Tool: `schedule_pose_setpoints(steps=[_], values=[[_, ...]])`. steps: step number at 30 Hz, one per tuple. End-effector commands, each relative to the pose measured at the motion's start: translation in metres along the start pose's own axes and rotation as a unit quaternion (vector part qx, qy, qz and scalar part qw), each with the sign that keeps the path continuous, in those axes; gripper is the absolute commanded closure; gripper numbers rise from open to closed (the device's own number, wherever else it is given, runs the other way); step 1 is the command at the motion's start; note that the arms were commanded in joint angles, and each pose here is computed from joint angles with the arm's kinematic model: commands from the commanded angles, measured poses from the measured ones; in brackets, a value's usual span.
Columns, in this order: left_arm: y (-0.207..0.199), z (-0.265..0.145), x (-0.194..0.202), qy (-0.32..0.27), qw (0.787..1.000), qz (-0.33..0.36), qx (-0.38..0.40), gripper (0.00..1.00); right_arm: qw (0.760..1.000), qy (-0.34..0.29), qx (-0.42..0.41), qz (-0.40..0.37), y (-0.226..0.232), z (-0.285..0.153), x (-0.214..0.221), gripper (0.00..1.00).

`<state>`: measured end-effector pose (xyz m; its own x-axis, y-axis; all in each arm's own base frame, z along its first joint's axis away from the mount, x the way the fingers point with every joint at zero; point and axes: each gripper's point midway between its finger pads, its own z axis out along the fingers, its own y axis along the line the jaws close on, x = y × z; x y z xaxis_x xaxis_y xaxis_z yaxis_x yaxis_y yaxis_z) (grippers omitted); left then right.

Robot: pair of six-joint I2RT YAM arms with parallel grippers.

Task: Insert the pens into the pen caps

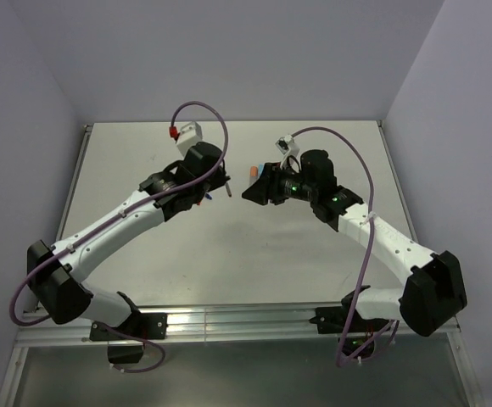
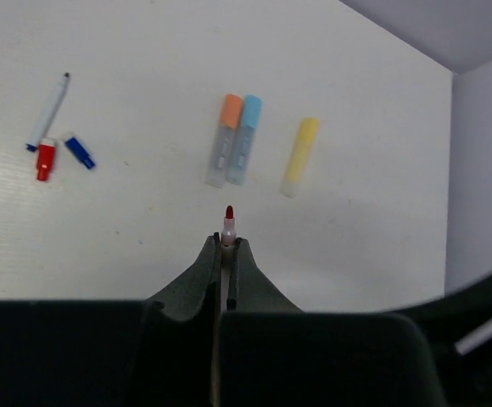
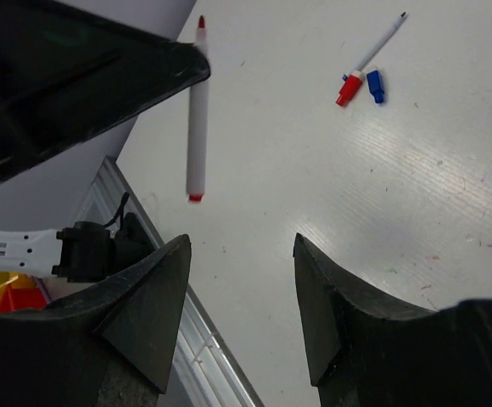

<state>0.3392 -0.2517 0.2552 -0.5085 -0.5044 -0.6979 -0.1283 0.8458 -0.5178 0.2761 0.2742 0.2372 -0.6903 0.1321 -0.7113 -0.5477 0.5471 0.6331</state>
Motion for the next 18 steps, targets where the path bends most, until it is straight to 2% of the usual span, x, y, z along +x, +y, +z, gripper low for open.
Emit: schedule_pose_setpoints(steps=[1,5,10,15,18], values=[[-0.038,-0.016,-0.008,-0.027,0.999,-0.009,0.028,1.0,0.998,-0.047,-0.045,-0.024,0.027,0.003,-0.033,0.41],[-0.068,-0.022,-0.002,-0.027,0.998,0.0,0.049,1.0,0.997,-0.056,-0.041,-0.025,0.028,0.003,-0.039,0.41],[-0.085,-0.028,0.006,-0.025,0.998,0.009,0.06,1.0,0.997,-0.061,-0.035,-0.023,0.027,0.003,-0.042,0.41],[-0.093,-0.028,0.014,-0.017,0.997,0.011,0.069,1.0,0.997,-0.072,-0.026,-0.019,0.025,0.0,-0.045,0.44],[-0.098,-0.03,0.018,-0.015,0.997,0.012,0.075,1.0,0.997,-0.078,-0.02,-0.021,0.025,-0.002,-0.048,0.51]])
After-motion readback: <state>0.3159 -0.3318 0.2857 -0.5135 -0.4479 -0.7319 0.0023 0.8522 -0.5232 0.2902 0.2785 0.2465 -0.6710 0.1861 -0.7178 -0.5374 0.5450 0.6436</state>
